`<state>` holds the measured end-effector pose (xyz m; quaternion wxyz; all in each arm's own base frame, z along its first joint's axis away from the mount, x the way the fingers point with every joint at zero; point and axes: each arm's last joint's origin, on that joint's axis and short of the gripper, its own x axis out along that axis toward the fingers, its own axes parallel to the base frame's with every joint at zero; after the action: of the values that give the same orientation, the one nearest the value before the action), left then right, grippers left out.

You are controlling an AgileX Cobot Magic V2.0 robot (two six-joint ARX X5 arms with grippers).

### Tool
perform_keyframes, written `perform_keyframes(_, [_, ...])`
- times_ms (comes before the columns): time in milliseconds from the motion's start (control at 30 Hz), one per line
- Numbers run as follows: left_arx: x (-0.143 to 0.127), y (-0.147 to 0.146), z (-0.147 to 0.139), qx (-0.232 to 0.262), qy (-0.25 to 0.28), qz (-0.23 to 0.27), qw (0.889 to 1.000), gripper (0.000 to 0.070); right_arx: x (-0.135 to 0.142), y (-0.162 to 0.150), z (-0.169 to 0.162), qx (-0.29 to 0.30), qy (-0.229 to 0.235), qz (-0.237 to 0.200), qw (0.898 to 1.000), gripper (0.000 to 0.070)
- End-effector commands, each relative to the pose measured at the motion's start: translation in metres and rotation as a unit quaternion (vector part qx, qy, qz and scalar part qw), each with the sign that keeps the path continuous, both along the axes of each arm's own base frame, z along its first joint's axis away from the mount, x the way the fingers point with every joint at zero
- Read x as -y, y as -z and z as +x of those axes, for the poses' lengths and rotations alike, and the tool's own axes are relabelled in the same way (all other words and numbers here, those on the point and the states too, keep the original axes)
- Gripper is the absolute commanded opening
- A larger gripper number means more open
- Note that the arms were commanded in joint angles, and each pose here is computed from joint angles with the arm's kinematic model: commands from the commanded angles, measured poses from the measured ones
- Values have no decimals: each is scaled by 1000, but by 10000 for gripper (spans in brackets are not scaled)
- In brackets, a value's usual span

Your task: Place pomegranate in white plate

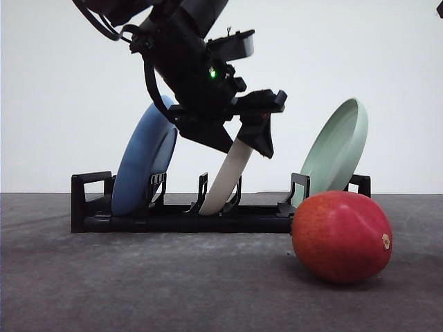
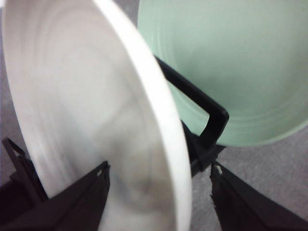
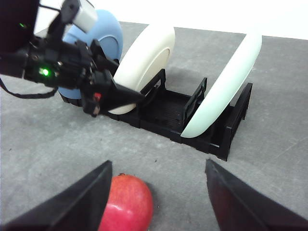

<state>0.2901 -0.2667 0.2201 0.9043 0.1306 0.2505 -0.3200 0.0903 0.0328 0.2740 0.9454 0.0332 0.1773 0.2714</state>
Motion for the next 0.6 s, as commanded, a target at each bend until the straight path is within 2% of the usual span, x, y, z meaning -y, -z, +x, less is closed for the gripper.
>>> perform_keyframes(0, [7,0,2,5,2,-5,1000,378,0,-6,-1,10,-1,6,1000,389])
perform_keyframes(33, [7,0,2,5,2,-5,1000,375,0,-6,-1,10,-1,6,1000,389])
perform_keyframes(100, [7,-1,2,6,3,-6,1000,320,0,-6,-1,10,-1,6,1000,389])
perform_keyframes(267, [7,0,2,4,2,-6,1000,92,0,-6,-1,10,-1,6,1000,389])
perform_keyframes(333, [7,0,2,2,0,-9,1000,23,0,-6,-1,10,-1,6,1000,389])
perform_keyframes(567, [7,-2,1,-25,-28,-45,998,11,0,-6,-1,10,-1,6,1000,389])
